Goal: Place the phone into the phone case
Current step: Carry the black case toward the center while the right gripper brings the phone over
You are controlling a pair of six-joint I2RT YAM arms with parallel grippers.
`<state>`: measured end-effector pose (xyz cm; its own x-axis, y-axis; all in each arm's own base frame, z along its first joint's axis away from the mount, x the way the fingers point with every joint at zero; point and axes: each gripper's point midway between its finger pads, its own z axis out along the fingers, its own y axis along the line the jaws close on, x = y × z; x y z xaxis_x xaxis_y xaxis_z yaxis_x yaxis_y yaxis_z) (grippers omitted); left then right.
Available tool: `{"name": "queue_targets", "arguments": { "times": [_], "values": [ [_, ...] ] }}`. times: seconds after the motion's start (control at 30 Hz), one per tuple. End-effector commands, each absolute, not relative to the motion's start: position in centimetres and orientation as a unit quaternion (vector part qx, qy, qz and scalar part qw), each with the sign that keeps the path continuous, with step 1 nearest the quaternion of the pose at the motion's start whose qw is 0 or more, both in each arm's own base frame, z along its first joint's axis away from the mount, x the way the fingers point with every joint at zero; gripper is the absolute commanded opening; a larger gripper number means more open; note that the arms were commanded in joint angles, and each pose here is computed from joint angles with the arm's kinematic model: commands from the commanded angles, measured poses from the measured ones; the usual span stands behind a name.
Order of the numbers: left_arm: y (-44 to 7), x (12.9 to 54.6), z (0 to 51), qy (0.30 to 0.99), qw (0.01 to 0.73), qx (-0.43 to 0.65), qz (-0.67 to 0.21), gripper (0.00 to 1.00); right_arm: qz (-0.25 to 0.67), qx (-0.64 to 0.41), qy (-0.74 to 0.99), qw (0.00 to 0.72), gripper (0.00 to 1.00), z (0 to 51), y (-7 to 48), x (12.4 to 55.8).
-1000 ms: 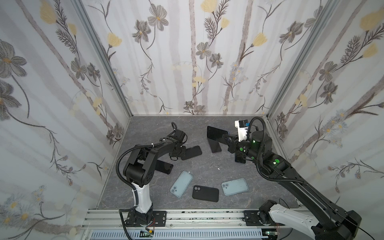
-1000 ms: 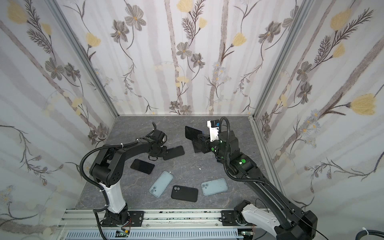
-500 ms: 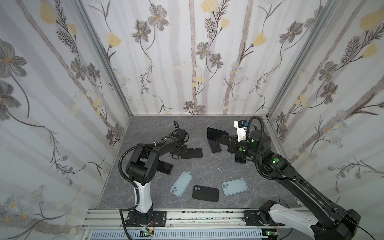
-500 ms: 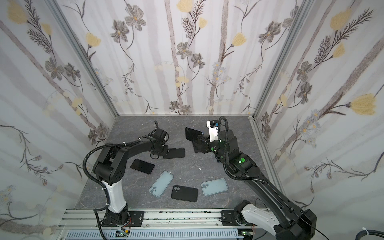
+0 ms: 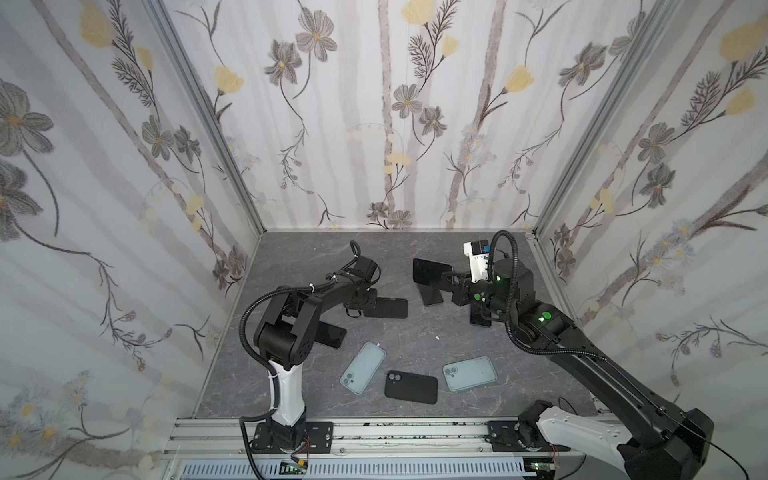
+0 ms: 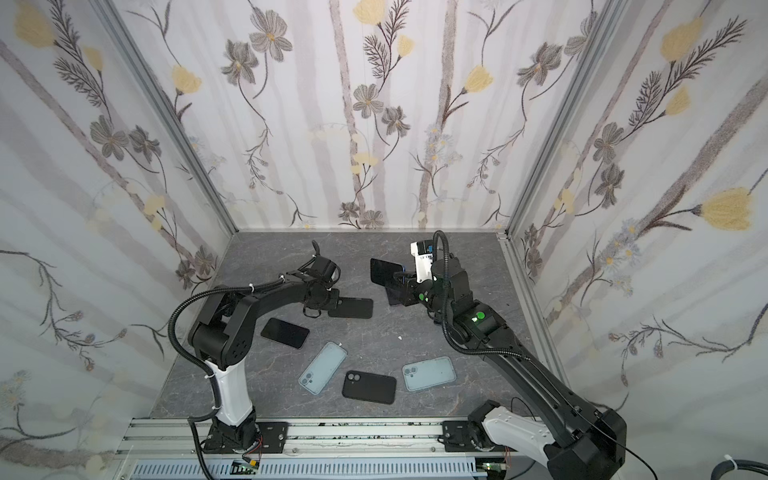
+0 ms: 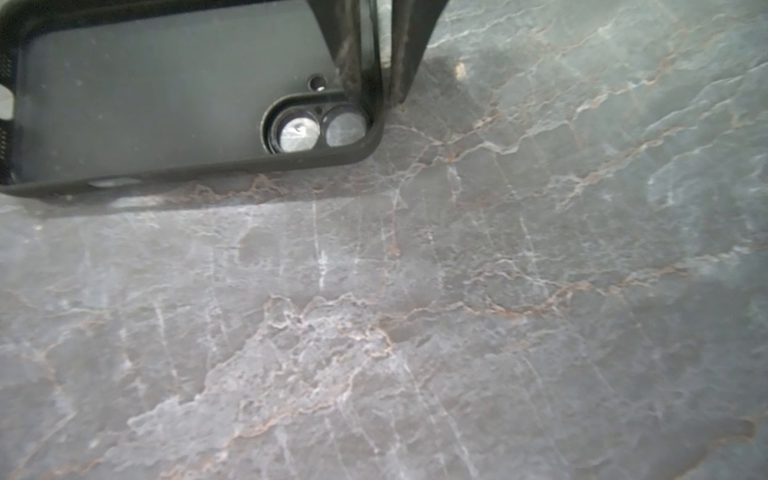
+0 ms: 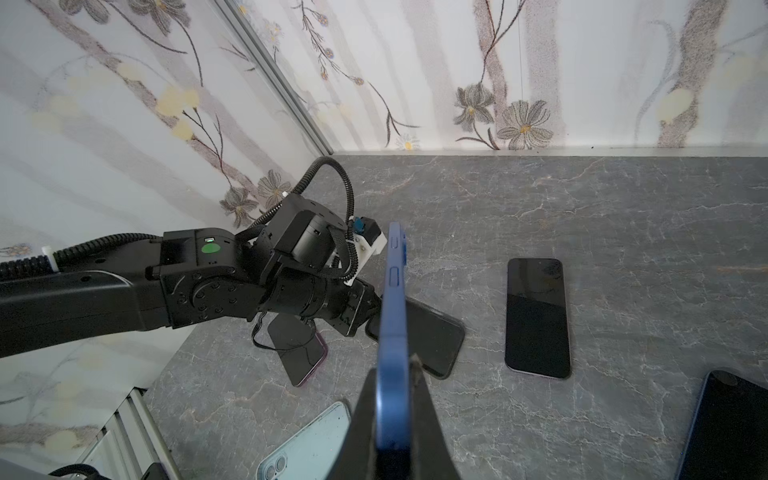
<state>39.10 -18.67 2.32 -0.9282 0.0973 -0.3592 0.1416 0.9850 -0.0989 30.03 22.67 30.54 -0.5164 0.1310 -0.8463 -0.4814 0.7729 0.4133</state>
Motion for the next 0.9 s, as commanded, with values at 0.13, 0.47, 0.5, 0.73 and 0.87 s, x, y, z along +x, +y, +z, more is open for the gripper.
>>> {"name": "queue_targets", "arguments": {
  "times": [0.13, 0.47, 0.5, 0.73, 0.87],
  "values": [
    [-19.9, 39.6, 7.3, 0.969, 0.215, 0.04, -0.117, 0.32, 0.314, -0.071, 0.815, 0.482, 0.0, 31.4, 22.4, 31.3],
    [-17.5, 40.7, 17.0, 0.936, 0.307, 0.019, -0.17, 0.4, 0.35, -0.07, 0.843, 0.402, 0.0, 28.3, 25.7, 32.9],
    [-17.3, 40.4, 16.6, 0.935, 0.307, 0.015, -0.179, 0.4, 0.356, -0.072, 0.844, 0.395, 0.0, 28.0, 26.1, 33.0],
    [-18.2, 40.7, 16.8, 0.906, 0.348, 0.017, -0.239, 0.42, 0.405, -0.064, 0.839, 0.359, 0.0, 25.8, 28.6, 33.9],
    [-18.8, 40.6, 17.0, 0.886, 0.379, 0.034, -0.264, 0.45, 0.422, -0.065, 0.846, 0.32, 0.0, 23.8, 29.8, 33.9]
  ]
}}
